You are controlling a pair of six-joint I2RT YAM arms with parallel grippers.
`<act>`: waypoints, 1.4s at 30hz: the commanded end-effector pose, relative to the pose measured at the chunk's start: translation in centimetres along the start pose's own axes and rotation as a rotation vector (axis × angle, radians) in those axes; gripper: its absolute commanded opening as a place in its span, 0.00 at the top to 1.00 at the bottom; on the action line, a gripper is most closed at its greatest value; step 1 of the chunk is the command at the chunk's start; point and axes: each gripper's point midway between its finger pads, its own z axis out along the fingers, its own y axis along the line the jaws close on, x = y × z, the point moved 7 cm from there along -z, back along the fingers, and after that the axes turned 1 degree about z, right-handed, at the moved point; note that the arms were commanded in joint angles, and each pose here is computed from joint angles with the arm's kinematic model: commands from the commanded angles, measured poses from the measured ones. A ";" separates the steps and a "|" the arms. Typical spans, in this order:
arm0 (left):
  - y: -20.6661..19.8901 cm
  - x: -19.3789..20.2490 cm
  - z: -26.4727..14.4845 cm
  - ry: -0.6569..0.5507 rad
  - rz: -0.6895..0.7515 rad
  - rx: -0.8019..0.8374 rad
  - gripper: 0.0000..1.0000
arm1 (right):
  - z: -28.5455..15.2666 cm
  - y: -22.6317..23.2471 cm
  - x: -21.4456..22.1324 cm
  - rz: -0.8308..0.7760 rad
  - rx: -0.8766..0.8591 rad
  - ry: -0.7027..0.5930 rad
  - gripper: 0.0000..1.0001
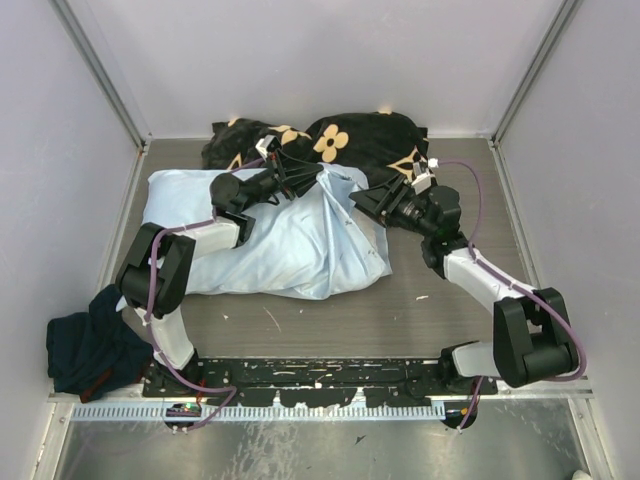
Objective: Put the pillow into the pillowcase
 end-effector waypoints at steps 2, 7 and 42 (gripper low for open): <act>-2.2 0.3 0.1 0.021 0.056 0.079 0.73 | 0.5 2.0 -0.5 -0.079 -0.065 0.008 0.45; -2.1 0.2 0.1 0.018 0.056 0.076 0.72 | 0.7 2.6 -0.5 -0.083 -0.092 0.016 0.54; -2.4 0.0 -3.9 0.026 0.378 -0.581 0.51 | -9.1 2.3 -2.2 -0.251 0.554 -0.149 0.99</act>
